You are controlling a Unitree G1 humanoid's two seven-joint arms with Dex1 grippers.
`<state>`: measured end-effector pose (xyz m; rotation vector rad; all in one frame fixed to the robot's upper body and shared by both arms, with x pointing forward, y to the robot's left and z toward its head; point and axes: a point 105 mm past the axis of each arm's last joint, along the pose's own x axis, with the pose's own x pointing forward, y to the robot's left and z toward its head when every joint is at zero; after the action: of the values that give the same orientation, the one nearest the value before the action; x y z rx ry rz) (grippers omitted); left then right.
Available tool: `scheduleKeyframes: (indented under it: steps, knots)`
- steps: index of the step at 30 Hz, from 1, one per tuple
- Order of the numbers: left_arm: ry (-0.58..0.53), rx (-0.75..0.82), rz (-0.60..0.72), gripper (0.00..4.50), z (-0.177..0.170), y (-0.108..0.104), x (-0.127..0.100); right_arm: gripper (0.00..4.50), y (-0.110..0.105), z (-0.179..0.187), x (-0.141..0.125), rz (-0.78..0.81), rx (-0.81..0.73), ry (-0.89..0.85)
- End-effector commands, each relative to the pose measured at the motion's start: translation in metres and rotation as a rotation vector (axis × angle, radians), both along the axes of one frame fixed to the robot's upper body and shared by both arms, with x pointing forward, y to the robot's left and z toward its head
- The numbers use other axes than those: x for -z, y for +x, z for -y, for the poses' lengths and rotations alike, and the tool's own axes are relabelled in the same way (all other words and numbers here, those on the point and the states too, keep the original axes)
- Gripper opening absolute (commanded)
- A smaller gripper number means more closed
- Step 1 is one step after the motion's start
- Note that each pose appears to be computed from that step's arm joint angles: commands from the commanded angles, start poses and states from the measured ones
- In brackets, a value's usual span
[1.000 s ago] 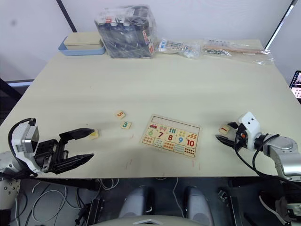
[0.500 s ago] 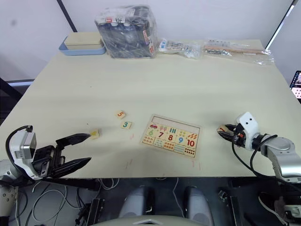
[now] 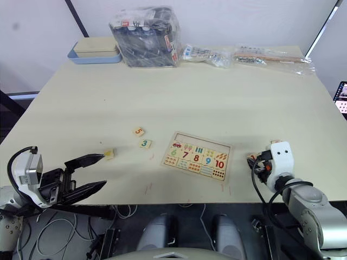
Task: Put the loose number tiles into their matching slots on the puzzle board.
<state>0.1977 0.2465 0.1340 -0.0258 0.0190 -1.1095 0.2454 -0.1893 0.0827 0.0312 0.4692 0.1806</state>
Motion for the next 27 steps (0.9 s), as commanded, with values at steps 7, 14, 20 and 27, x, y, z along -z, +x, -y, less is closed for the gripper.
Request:
scheduleKeyframes:
  steps: [7,14,20,27]
  knots:
    - [0.003,-0.002,0.023,4.5,0.002,-0.002,-0.002,2.75,-0.003,-0.01,0.026,-0.053,0.137,-0.011]
    - [-0.012,0.0,0.024,4.5,0.001,-0.002,-0.001,4.47,-0.022,-0.001,-0.016,0.1,-0.132,0.02]
    - [-0.012,0.024,0.023,4.5,0.003,-0.001,0.0,4.47,-0.039,0.007,-0.04,0.087,-0.539,-0.062]
    - [-0.014,0.046,0.103,4.5,0.008,0.001,-0.001,4.47,-0.023,0.034,-0.042,0.086,-0.849,-0.189]
